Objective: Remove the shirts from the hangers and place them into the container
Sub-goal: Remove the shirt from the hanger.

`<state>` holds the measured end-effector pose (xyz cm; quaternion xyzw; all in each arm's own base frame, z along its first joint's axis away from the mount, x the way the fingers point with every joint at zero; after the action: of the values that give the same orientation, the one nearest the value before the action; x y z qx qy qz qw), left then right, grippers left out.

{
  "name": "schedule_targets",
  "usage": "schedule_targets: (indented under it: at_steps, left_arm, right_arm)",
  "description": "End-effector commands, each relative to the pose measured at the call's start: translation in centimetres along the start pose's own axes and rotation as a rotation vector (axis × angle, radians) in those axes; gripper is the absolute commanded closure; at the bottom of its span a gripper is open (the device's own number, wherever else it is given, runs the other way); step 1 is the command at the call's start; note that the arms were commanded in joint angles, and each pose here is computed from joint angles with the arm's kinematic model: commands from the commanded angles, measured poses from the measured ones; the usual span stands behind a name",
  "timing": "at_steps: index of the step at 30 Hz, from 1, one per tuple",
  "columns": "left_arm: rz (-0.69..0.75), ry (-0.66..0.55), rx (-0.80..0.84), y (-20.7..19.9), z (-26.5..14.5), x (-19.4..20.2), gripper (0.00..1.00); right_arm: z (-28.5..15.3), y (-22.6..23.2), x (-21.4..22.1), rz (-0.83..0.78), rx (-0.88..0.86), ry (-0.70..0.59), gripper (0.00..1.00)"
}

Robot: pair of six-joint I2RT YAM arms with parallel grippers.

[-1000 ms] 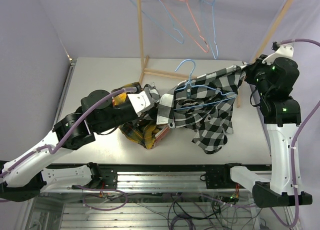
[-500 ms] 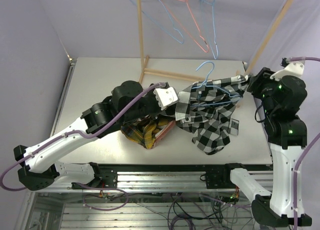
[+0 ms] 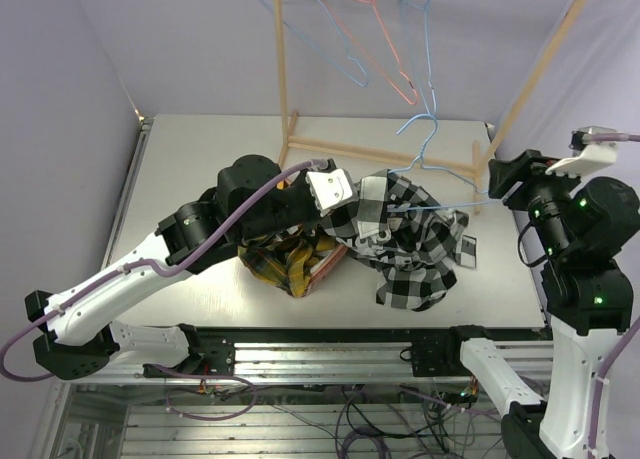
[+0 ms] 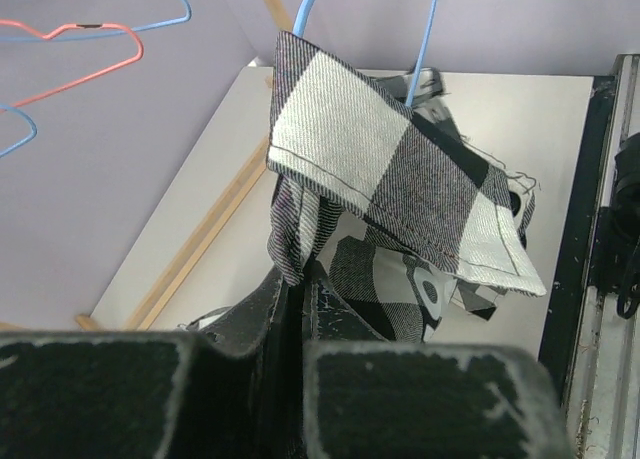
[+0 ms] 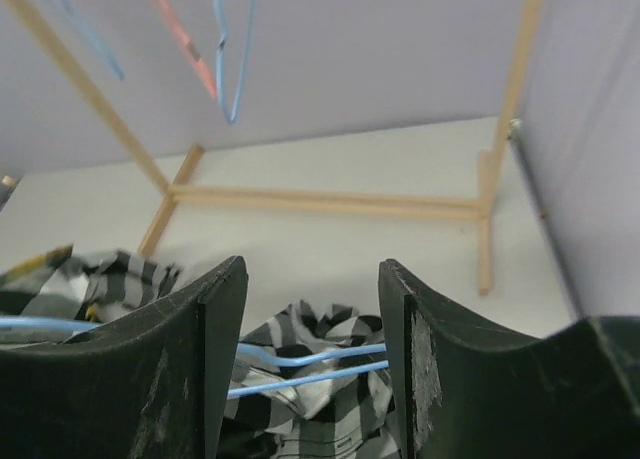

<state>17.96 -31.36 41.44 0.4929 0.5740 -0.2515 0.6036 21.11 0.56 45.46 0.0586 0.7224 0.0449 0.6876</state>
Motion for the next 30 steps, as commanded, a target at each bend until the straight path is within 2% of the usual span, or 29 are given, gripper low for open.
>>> schedule_targets:
  at_steps: [1, 9, 25, 30]
  left_arm:
    - [0.007, -0.125, 0.005, 0.5, -1.0, -3.7, 0.93]
    - [0.005, -0.106, 0.020, -0.1, -0.7, -2.2, 0.93]
    - [-0.003, -0.127, 0.076, -0.9, -2.3, -2.9, 0.93]
    - [-0.019, -0.132, 0.128, -1.8, -3.2, -2.9, 0.93]
  right_arm:
    - [-0.9, 2.9, 1.0, -0.015, -0.198, 0.039, 0.45]
    - [-4.1, 6.1, 1.5, -0.086, -0.437, 0.094, 0.44]
    - [-4.7, 3.9, 4.4, -0.246, -0.349, 0.128, 0.43]
    - [-5.2, 4.2, 4.2, -0.283, -0.378, 0.112, 0.42]
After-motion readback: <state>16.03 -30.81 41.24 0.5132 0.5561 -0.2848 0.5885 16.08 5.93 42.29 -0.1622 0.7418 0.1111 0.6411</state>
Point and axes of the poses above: each gripper's point midway between its finger pads, its own z axis out along the fingers, its own y axis along the line the jaws close on, x = y × z, the point moved 2 cm from there along -z, back along the fingers, and after that the axes turned 1 degree about -z, right-handed, at the moved point
